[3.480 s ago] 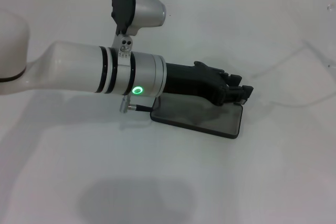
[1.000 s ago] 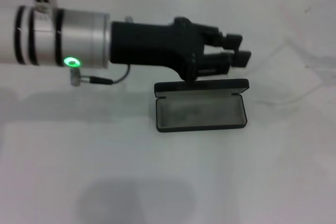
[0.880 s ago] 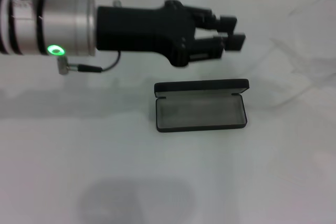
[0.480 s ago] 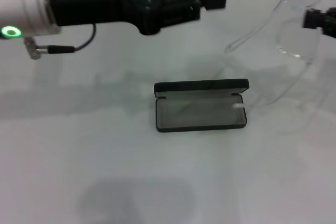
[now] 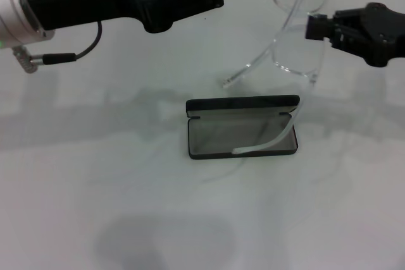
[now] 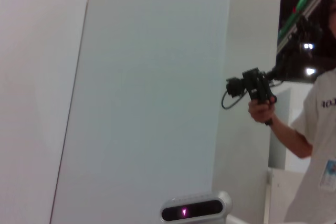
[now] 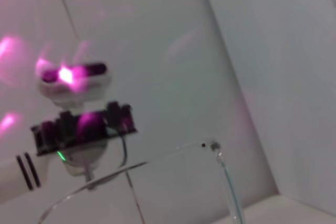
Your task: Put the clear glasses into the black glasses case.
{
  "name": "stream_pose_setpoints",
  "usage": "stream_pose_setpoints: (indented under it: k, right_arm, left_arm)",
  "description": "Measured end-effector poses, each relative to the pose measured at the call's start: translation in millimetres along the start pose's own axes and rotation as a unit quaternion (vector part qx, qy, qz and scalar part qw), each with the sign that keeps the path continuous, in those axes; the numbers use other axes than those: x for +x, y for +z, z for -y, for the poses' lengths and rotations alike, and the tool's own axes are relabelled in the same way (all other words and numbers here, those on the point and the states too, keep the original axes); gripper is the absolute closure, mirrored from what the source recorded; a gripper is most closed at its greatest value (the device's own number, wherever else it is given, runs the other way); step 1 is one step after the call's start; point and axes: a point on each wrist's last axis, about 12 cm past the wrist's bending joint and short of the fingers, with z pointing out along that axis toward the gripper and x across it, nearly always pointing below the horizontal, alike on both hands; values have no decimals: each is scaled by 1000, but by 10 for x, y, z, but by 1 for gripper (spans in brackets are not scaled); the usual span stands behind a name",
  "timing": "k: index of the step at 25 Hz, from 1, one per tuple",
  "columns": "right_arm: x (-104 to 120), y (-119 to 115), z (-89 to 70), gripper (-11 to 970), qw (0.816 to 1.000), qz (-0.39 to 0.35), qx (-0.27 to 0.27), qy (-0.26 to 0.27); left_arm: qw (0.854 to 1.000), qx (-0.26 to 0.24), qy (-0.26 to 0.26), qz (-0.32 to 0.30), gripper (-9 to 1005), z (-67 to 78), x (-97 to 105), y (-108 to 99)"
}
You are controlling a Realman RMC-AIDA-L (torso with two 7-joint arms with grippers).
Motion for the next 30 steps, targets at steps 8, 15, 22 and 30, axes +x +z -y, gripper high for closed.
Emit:
stream_pose_setpoints:
  k: [8, 15, 22, 30]
  right_arm:
    - [8, 108, 19, 909, 1000, 22, -12, -10]
    - [6, 153, 25, 909, 1000, 25, -16, -12]
    - [5, 217, 28, 909, 999, 28, -25, -14]
    - [-20, 268, 24, 909, 999, 32, -36, -16]
  left_arm:
    - [999, 16, -29, 21, 739, -58, 127, 64]
    - [998, 56, -25, 23, 755, -3, 142, 192]
    - [997, 67, -29, 29, 771, -54, 251, 286]
    - [997, 64, -21, 31, 937, -82, 281, 298]
